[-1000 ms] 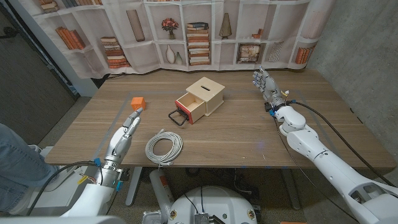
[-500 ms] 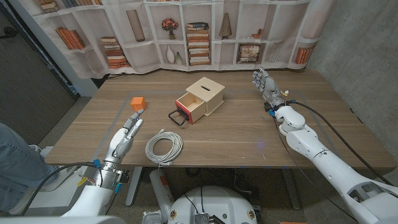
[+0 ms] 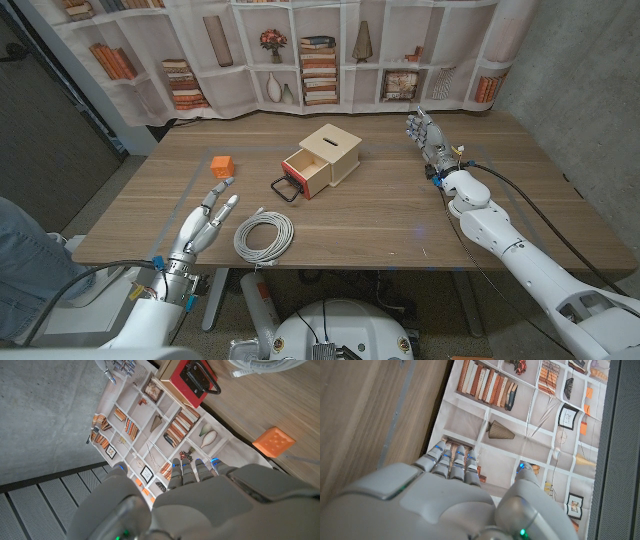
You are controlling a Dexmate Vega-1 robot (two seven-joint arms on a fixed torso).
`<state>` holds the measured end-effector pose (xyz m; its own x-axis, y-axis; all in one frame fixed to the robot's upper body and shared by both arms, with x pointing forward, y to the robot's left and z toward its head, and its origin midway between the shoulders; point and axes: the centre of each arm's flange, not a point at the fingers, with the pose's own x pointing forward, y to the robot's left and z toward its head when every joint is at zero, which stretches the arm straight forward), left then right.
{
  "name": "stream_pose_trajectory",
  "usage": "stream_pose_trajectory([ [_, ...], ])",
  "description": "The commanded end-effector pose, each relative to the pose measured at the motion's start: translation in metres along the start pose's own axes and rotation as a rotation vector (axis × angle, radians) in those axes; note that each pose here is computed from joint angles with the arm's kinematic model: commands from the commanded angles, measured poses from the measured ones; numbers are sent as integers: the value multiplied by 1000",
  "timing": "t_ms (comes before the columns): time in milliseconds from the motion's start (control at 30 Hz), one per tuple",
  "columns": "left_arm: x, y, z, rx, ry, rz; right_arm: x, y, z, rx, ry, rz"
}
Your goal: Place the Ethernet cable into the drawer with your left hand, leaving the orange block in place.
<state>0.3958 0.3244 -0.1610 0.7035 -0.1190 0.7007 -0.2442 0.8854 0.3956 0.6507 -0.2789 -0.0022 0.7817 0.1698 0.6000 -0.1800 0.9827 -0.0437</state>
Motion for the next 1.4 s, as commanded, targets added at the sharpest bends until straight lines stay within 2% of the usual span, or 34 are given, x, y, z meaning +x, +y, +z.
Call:
stream_pose_trajectory([
  [33,-1,-3,4,104,14,2,5,3,-5,4,10,7],
  [500,-5,-5,13,182,12,4,7,3,2,6,-10,-1],
  [1400,-10,-10,35,390,52,8,6,3,-4,13,-3,7],
])
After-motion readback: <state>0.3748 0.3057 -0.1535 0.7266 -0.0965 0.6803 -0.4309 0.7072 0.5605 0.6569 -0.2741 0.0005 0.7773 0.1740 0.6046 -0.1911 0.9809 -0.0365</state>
